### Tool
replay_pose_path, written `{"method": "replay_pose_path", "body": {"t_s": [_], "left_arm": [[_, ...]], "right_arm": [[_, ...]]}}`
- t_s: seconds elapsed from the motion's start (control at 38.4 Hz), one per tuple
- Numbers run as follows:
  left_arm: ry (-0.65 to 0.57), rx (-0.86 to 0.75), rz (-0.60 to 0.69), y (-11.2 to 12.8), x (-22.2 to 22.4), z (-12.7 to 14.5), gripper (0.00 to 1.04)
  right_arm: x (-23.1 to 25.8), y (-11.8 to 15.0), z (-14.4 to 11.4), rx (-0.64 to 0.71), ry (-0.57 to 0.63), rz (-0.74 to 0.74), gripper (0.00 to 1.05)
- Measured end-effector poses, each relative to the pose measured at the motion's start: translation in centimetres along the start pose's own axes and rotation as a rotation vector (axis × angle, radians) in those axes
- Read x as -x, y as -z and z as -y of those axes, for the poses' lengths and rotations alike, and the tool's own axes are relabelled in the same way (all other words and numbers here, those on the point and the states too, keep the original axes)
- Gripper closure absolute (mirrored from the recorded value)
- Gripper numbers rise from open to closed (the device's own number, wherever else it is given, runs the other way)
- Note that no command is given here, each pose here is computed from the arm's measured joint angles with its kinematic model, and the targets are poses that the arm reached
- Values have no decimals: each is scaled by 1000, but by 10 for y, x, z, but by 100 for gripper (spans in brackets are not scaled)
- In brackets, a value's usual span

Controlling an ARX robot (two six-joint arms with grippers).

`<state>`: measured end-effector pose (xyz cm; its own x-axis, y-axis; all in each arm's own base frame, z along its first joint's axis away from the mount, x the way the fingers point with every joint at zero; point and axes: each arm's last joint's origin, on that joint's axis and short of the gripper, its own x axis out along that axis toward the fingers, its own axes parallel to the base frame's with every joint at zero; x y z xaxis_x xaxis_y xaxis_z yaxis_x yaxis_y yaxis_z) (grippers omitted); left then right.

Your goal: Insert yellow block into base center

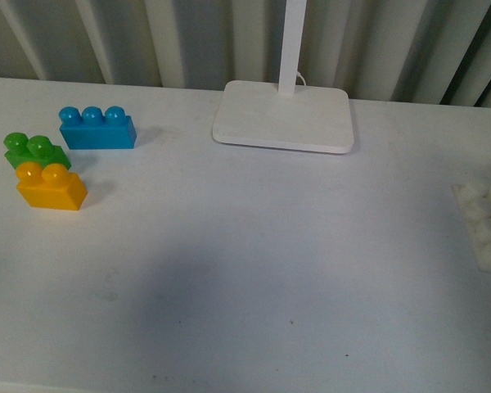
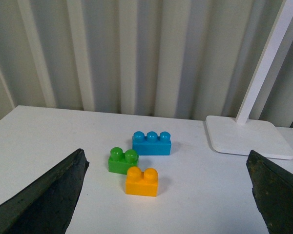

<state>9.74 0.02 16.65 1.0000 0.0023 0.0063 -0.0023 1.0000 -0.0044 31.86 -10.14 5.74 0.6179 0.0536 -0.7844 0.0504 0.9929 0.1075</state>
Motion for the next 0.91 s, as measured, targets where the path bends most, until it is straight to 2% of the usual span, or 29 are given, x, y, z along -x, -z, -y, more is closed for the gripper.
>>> {"method": "replay_pose_path", "body": {"t_s": [0.21,0.55,0.91], "left_arm": [[0,0,0,0,0,0,6],[0,0,0,0,0,0,6],[0,0,0,0,0,0,6]], "right_arm": [[-12,2,-10,-27,-39,-56,9],[-13,12,-44,56,-50,-92,9],[-20,15,-122,109,-90,-127,9]]}}
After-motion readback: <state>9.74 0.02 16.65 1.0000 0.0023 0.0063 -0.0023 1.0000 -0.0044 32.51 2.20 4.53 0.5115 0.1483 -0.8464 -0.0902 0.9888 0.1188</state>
